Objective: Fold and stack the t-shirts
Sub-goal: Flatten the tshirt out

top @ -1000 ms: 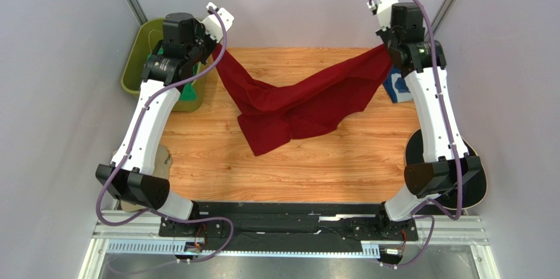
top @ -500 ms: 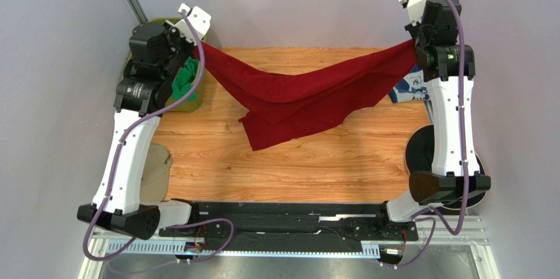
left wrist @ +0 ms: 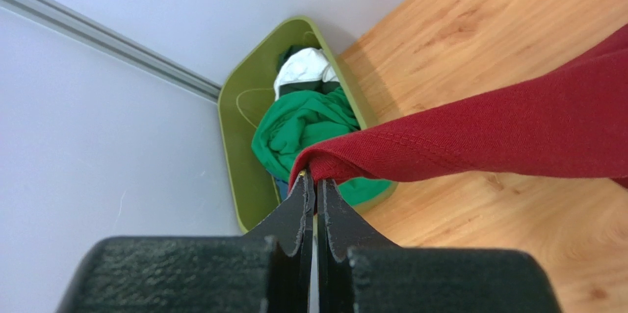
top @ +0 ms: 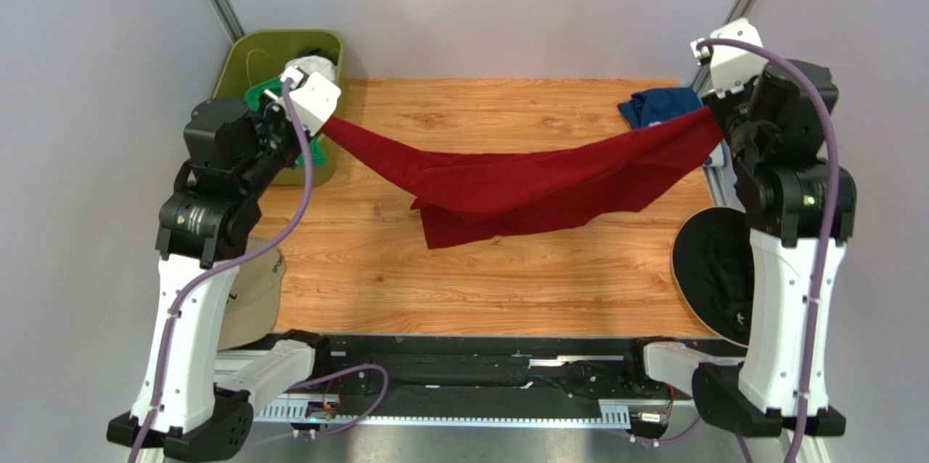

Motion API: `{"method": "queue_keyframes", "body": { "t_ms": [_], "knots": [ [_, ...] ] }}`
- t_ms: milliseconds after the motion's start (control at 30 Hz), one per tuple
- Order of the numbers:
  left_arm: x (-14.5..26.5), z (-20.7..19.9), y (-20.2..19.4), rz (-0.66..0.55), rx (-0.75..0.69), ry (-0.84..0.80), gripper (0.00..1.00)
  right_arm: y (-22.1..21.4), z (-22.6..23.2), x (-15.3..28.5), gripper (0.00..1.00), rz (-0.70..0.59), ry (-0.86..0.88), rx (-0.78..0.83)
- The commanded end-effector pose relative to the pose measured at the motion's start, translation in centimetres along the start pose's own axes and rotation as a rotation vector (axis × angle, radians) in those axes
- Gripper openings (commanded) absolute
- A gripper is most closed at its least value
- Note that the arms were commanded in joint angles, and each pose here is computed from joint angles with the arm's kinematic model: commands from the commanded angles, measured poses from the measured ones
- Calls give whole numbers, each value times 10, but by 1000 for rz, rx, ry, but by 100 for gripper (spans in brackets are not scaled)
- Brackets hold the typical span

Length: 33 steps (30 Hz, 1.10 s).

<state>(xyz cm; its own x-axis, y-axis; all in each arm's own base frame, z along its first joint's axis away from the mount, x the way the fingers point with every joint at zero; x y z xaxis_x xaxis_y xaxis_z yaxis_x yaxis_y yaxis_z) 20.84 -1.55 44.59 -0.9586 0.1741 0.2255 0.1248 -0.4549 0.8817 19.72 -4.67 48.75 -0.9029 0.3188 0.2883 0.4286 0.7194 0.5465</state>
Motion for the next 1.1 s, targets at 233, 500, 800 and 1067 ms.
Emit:
{"method": "queue_keyframes", "body": {
  "t_ms": [233, 500, 800, 1067],
  "knots": [
    [65, 13, 42, -257, -33, 11, 0, -8, -14, 33, 0, -44, -71, 3],
    [-40, 14, 28, -120, -100, 35, 0, 4, 12, -39, 0, 19, -2, 42],
    [-206, -23, -59, 158, -136, -28, 0, 4, 84, -159, 0, 127, 198, 67],
    [-282, -49, -113, 314, -105, -81, 43, -10, 142, -213, 0, 220, 351, 79]
  ]
}}
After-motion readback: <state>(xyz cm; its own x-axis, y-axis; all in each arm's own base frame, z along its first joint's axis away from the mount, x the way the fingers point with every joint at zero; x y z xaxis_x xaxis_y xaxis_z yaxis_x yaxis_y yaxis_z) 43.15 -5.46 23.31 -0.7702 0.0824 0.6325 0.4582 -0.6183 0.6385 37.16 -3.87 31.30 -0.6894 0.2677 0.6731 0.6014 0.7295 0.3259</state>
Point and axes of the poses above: each gripper's point midway between its finger pads, its own x axis back along the fingers, its own z axis along the line the jaws close on, y = z × x, the point moved 9 cm from there along x, back along the fingers, and after that the axes turned 13 degrees about x, right-handed, at the moved point
